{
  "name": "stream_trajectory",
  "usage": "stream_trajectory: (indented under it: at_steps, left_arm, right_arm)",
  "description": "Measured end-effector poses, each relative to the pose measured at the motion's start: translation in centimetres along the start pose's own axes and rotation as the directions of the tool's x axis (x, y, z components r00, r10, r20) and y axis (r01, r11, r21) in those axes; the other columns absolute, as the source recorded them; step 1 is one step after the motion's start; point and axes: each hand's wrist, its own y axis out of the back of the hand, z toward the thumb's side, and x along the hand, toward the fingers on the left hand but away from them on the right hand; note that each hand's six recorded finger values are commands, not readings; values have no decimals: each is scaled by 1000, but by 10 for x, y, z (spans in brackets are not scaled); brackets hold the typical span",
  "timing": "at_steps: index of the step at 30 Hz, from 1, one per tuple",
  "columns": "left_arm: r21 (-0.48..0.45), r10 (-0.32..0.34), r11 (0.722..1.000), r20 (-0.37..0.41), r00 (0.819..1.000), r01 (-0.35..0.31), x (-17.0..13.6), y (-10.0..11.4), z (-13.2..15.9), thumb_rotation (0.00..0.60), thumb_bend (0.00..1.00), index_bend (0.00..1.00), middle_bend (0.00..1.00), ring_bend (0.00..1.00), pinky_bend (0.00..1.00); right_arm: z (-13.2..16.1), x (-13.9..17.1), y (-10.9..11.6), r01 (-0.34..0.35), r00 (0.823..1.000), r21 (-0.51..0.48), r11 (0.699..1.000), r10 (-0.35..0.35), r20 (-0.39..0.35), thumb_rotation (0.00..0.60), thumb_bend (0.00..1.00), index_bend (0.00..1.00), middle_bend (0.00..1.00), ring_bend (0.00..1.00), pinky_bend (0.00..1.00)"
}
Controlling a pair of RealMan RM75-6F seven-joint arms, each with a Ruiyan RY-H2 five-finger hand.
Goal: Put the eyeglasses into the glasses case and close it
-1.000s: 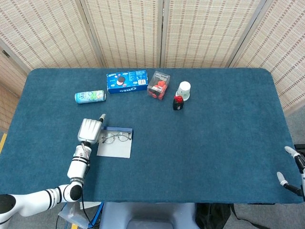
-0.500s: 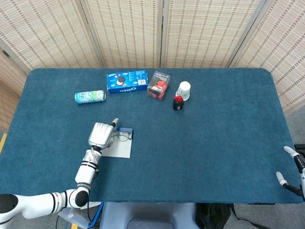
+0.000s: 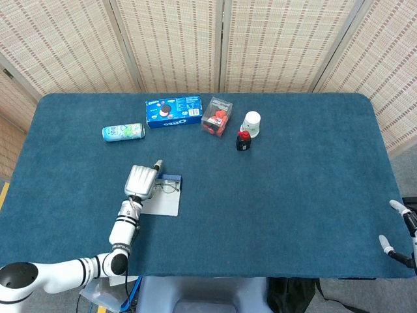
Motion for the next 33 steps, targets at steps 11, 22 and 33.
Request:
stream_trajectory:
  at_steps: [11, 22, 33]
  left_arm:
    - [7, 12, 1000, -27, 1000, -12, 10, 1, -1, 600, 174, 147, 1000, 1000, 1000]
    - [-18, 29, 999, -46, 999, -30, 14, 6, -3, 600, 174, 145, 1000, 1000, 1000]
    - [-73, 79, 994, -13, 997, -80, -15, 19, -10, 600, 174, 139, 918, 892, 971]
  right_arm:
    - [-2, 1, 0, 2, 1000, 0, 1000, -2, 7, 600, 296, 164, 243, 165, 70]
    - [-3, 1, 0, 1, 1000, 0, 1000, -1, 9, 600, 296, 164, 243, 165, 70]
    - [-1, 0, 1, 2, 1000, 0, 1000, -2, 0, 600, 296, 164, 243, 164, 70]
